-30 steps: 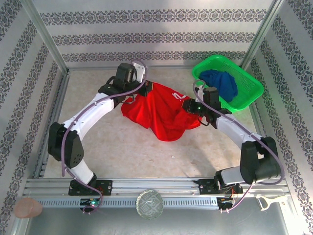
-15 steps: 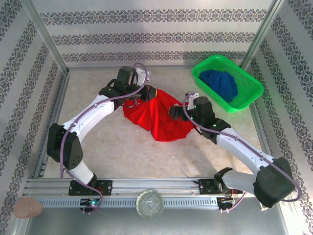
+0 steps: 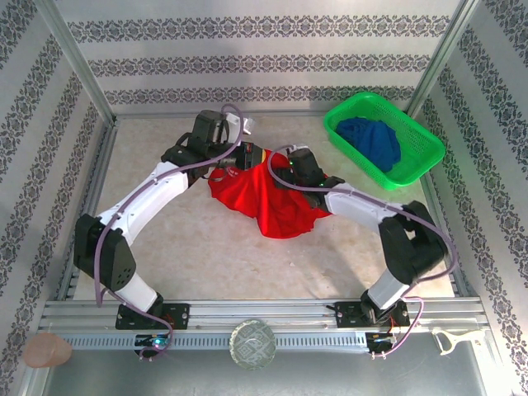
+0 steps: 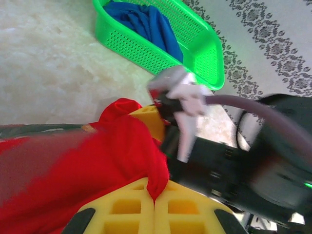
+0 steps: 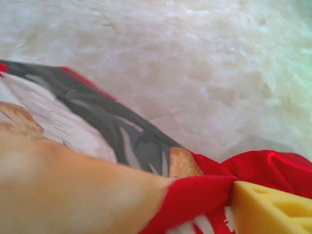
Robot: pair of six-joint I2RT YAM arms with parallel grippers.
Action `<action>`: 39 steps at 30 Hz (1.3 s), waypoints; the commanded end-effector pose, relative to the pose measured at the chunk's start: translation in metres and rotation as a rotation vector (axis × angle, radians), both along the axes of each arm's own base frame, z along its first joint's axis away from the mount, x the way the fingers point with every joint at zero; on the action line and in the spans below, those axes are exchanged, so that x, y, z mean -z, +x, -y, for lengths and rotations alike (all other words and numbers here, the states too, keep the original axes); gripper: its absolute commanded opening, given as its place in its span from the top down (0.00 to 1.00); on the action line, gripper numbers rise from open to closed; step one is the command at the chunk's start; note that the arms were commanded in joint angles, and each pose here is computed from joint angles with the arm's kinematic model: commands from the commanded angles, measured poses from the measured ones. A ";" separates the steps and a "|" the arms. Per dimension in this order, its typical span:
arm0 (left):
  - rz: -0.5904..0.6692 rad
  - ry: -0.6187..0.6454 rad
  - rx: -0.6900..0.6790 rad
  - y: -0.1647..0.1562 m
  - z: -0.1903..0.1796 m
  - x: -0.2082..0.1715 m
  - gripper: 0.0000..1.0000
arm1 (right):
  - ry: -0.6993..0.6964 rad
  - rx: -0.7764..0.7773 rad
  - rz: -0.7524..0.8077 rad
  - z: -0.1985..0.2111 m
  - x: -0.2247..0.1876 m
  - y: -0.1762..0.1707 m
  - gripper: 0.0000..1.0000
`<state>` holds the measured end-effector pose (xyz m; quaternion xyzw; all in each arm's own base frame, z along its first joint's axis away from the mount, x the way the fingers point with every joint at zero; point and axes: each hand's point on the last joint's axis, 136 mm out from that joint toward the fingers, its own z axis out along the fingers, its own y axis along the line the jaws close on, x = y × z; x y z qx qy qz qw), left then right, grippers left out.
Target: Fold the inside-out t-shirt
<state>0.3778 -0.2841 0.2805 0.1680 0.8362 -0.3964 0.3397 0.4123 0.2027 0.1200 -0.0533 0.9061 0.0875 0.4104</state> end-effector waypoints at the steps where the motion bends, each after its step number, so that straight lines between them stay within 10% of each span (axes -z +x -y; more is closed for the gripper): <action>1: 0.043 -0.051 0.016 -0.013 -0.002 -0.035 1.00 | -0.010 0.096 -0.014 0.022 0.011 0.017 0.28; 4: 0.054 -0.057 -0.004 -0.010 -0.009 -0.042 1.00 | 0.005 0.051 -0.058 0.020 0.026 0.018 0.35; 7: 0.050 -0.078 -0.054 0.003 -0.022 -0.046 1.00 | 0.079 -0.027 -0.084 0.013 0.026 0.012 0.94; 8: 0.049 -0.079 -0.088 0.011 -0.030 -0.046 1.00 | 0.116 -0.060 -0.087 0.009 0.021 0.008 1.00; 17: -0.051 -0.062 -0.386 0.131 -0.106 -0.003 1.00 | 0.664 -0.618 -0.059 -0.055 -0.113 -0.068 1.00; 21: -0.085 -0.009 -0.375 0.143 -0.110 0.015 0.60 | 0.815 -0.746 -0.056 -0.067 -0.155 -0.078 1.00; 29: -0.048 -0.079 -0.372 0.058 -0.107 -0.008 0.38 | 1.004 -0.673 -0.049 -0.057 -0.182 -0.051 1.00; 39: -0.008 0.043 -0.302 -0.024 -0.003 0.032 0.25 | 1.055 -0.504 -0.036 -0.036 -0.180 -0.043 1.00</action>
